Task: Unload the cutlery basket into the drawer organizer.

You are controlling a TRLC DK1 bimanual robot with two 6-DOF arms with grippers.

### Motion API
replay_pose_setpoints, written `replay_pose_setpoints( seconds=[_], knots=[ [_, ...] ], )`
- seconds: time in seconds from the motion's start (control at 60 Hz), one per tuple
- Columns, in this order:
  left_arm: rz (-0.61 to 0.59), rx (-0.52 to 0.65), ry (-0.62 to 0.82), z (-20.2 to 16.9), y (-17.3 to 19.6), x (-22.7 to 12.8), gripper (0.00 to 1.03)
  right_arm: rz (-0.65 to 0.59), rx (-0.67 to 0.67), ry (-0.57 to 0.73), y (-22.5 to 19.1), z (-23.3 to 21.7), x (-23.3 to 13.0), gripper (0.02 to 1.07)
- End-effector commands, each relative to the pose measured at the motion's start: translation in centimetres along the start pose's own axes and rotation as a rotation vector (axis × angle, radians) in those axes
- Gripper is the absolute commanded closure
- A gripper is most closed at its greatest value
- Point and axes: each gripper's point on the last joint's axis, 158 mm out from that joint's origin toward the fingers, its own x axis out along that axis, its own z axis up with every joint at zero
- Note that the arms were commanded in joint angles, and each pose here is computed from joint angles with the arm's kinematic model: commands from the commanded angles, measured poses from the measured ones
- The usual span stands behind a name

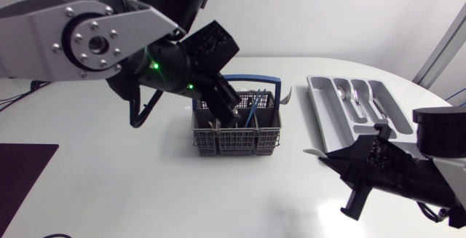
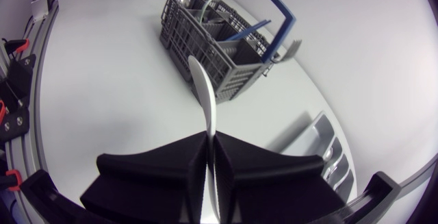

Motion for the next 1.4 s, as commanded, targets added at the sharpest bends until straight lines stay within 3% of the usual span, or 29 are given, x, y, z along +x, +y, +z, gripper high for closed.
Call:
replay_pose_setpoints(
  seconds=[0.0, 0.583, 1.1, 1.383],
  knots=[
    [0.025, 0.051, 0.005, -1.3, 1.0, 0.4, 0.42, -0.002, -0.023, 0.030, -1.6, -1.7, -0.3, 0.95],
    [0.054, 0.154, 0.064, -5.5, 2.8, 1.8, 0.42, 0.032, 0.032, 0.189, -12.7, -12.6, -0.5, 0.95],
    [0.059, 0.180, 0.066, -6.0, 3.0, 1.9, 0.42, -0.028, -0.037, 0.462, -18.2, -21.2, -2.6, 0.95],
    [0.044, 0.199, 0.071, -6.3, 2.2, 1.8, 0.42, -0.007, -0.063, 0.571, -17.6, -22.9, -0.1, 0.94]
  ],
)
